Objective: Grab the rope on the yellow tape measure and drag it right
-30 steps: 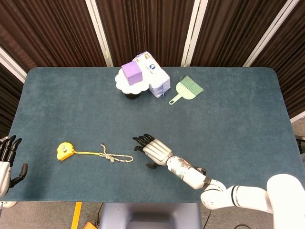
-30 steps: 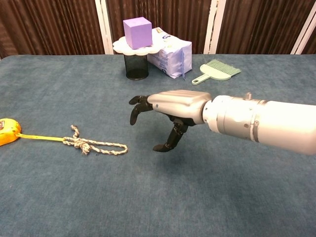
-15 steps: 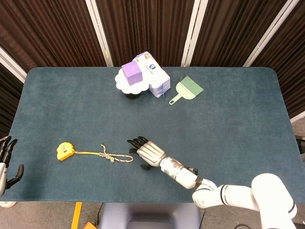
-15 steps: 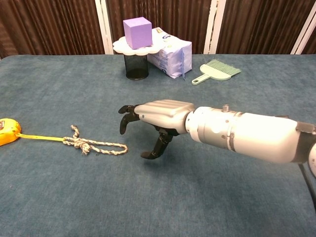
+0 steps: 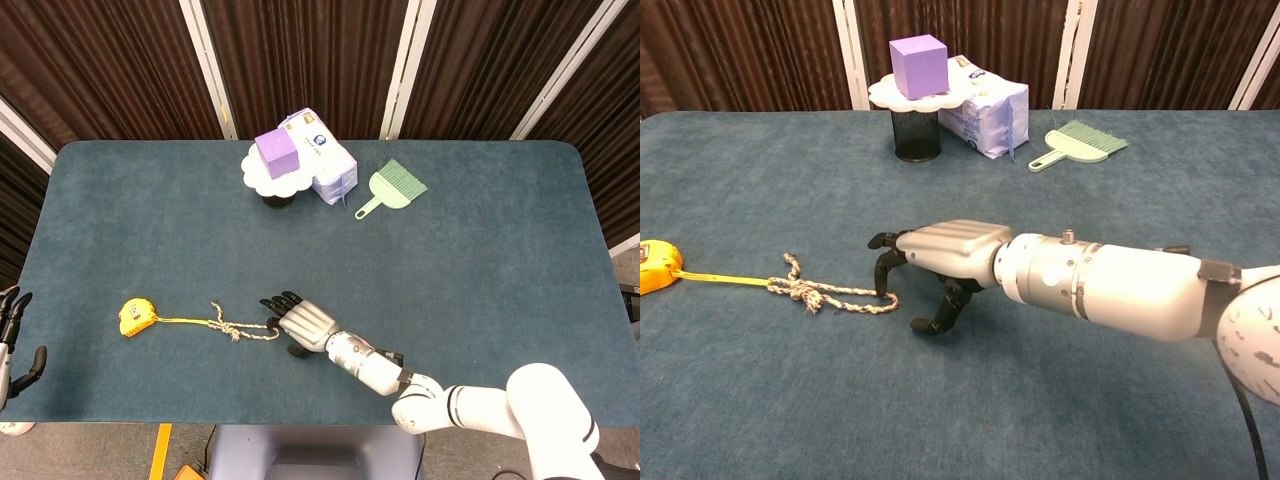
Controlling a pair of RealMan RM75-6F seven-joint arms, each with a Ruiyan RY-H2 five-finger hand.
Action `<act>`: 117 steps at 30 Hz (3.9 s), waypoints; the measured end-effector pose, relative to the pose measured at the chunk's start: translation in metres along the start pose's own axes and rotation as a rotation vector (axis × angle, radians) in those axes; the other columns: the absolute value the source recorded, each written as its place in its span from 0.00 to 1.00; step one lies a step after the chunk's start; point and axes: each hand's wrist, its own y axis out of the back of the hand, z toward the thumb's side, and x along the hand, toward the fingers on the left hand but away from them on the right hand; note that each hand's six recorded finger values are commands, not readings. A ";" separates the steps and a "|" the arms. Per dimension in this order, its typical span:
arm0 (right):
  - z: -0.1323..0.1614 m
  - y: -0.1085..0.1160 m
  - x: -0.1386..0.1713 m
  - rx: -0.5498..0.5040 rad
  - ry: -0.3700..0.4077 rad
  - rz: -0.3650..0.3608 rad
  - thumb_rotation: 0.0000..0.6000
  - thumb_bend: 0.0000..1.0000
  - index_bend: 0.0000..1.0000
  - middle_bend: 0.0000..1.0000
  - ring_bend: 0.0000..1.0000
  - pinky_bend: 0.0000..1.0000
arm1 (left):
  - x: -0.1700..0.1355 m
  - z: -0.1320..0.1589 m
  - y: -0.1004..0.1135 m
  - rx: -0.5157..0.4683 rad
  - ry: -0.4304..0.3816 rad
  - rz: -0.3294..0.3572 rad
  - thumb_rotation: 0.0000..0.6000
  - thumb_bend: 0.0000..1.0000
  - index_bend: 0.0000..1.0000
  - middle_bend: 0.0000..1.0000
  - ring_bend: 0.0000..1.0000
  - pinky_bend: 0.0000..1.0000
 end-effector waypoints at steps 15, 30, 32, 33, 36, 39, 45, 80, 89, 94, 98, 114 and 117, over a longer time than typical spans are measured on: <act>0.003 -0.002 -0.008 0.000 -0.002 0.000 1.00 0.50 0.50 0.06 0.04 0.00 | -0.002 0.001 0.001 0.000 -0.008 0.005 1.00 0.47 0.03 0.00 0.00 0.07; 0.000 -0.002 -0.007 0.021 -0.012 -0.001 1.00 0.50 0.65 0.07 0.06 0.00 | -0.004 -0.001 0.004 0.001 -0.001 0.012 1.00 0.47 0.03 0.00 0.00 0.07; -0.001 -0.001 -0.006 0.025 -0.014 -0.002 1.00 0.50 0.66 0.07 0.06 0.00 | -0.004 -0.001 0.004 0.000 -0.001 0.013 1.00 0.47 0.03 0.00 0.00 0.07; -0.001 -0.001 -0.006 0.027 -0.015 -0.003 1.00 0.51 0.66 0.07 0.06 0.00 | -0.004 0.000 0.004 0.001 -0.002 0.015 1.00 0.47 0.03 0.00 0.00 0.07; -0.002 0.001 -0.004 0.031 -0.015 -0.008 1.00 0.51 0.68 0.08 0.06 0.00 | -0.004 0.000 0.005 0.001 -0.001 0.019 1.00 0.47 0.03 0.00 0.00 0.07; -0.004 0.003 -0.002 0.043 -0.017 -0.015 1.00 0.51 0.69 0.08 0.07 0.00 | -0.004 0.000 0.005 0.001 -0.002 0.021 1.00 0.47 0.03 0.00 0.00 0.07; -0.015 0.006 0.008 0.069 -0.036 -0.013 1.00 0.51 0.69 0.08 0.07 0.00 | -0.004 0.000 0.005 0.001 0.002 0.024 1.00 0.47 0.03 0.00 0.00 0.07; -0.138 0.053 0.199 0.226 -0.335 -0.099 1.00 0.52 0.71 0.08 0.07 0.00 | 0.012 0.013 -0.023 0.049 -0.023 -0.056 1.00 0.47 0.03 0.00 0.00 0.07; -0.173 0.048 0.269 0.211 -0.473 -0.111 1.00 0.52 0.71 0.08 0.07 0.00 | 0.009 0.016 -0.020 0.045 -0.031 -0.041 1.00 0.47 0.03 0.00 0.00 0.07; -0.199 0.047 0.303 0.187 -0.569 -0.126 1.00 0.52 0.71 0.08 0.07 0.00 | 0.008 0.018 -0.020 0.050 -0.035 -0.042 1.00 0.47 0.03 0.00 0.00 0.07; -0.221 0.047 0.329 0.169 -0.645 -0.142 1.00 0.52 0.71 0.08 0.07 0.00 | 0.007 0.018 -0.020 0.054 -0.034 -0.043 1.00 0.47 0.04 0.00 0.00 0.07; -0.277 0.048 0.396 0.159 -0.862 -0.195 1.00 0.52 0.72 0.08 0.07 0.00 | 0.007 0.020 -0.022 0.064 -0.030 -0.040 1.00 0.47 0.04 0.00 0.00 0.07; -0.277 0.048 0.396 0.159 -0.873 -0.201 1.00 0.52 0.63 0.08 0.07 0.00 | 0.007 0.020 -0.022 0.062 -0.030 -0.040 1.00 0.47 0.04 0.00 0.00 0.07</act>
